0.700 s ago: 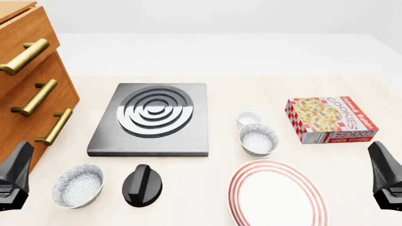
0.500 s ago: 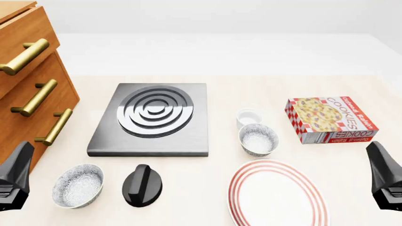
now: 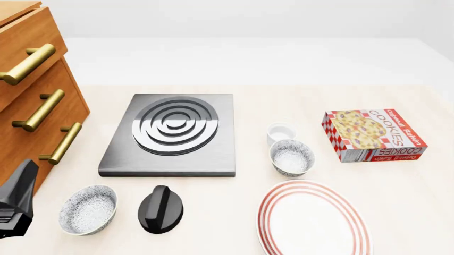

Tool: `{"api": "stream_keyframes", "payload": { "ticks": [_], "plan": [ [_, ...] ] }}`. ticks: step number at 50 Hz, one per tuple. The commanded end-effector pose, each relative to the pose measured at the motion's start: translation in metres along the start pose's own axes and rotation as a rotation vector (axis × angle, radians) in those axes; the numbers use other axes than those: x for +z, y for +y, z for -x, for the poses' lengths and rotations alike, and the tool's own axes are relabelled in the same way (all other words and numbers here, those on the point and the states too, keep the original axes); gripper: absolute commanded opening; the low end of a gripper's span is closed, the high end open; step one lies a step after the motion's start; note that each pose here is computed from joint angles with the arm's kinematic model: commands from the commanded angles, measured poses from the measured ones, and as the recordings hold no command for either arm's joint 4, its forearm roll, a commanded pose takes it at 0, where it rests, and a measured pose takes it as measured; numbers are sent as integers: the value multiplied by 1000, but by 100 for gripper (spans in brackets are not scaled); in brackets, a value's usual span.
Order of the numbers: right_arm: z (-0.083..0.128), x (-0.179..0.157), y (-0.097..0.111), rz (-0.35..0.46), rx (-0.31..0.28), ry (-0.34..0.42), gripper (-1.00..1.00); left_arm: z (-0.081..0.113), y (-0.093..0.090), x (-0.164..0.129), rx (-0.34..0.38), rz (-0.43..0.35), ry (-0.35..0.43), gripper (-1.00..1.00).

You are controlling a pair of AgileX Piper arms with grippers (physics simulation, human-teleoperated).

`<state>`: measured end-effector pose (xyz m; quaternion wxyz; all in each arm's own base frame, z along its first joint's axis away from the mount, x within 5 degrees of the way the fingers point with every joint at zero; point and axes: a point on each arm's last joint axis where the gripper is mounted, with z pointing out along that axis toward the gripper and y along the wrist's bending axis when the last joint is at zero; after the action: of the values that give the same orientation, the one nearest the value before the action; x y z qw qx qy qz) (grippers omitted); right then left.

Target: Pick the akita bowl between the plate and the ramekin and place it on the plate.

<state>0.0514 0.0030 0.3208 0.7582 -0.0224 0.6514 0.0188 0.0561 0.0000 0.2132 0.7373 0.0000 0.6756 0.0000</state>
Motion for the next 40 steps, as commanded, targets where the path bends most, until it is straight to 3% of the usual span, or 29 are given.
{"api": "stream_keyframes", "payload": {
  "ticks": [1,2,4,6,7,8,12,13,20,21,28,30,34,36,37,40],
  "plan": [
    [66,13,2,38,-42,-25,100,0,0,0,0,0,0,100],
    [71,15,1,35,-55,-28,100,0,0,0,0,0,0,100],
    [74,35,-2,-20,-58,38,100,0,0,0,0,0,0,100],
    [84,33,0,17,-54,16,100,0,0,0,0,0,0,100],
    [86,39,-2,-12,-73,34,100,0,0,0,0,0,0,100],
    [92,45,2,34,-51,42,100,0,0,0,0,0,0,100],
    [104,68,6,73,-29,102,100,0,0,0,0,0,0,100],
    [112,81,6,65,-26,141,100,0,0,0,0,0,0,100],
    [135,114,11,91,-51,221,100,0,0,0,0,0,0,100],
    [141,119,13,105,-29,232,100,0,0,0,0,0,0,100],
    [144,152,8,60,-23,373,100,0,0,0,0,0,0,100],
    [144,159,16,98,1,401,100,0,0,0,0,0,0,100],
    [144,167,11,72,-24,453,100,0,0,0,0,0,0,100],
    [145,174,20,110,-11,470,100,0,0,0,0,0,0,100],
    [139,183,20,108,-17,512,100,0,0,0,0,0,0,100],
    [136,190,18,96,-18,537,100,0,0,0,0,0,0,100]
  ]
}}
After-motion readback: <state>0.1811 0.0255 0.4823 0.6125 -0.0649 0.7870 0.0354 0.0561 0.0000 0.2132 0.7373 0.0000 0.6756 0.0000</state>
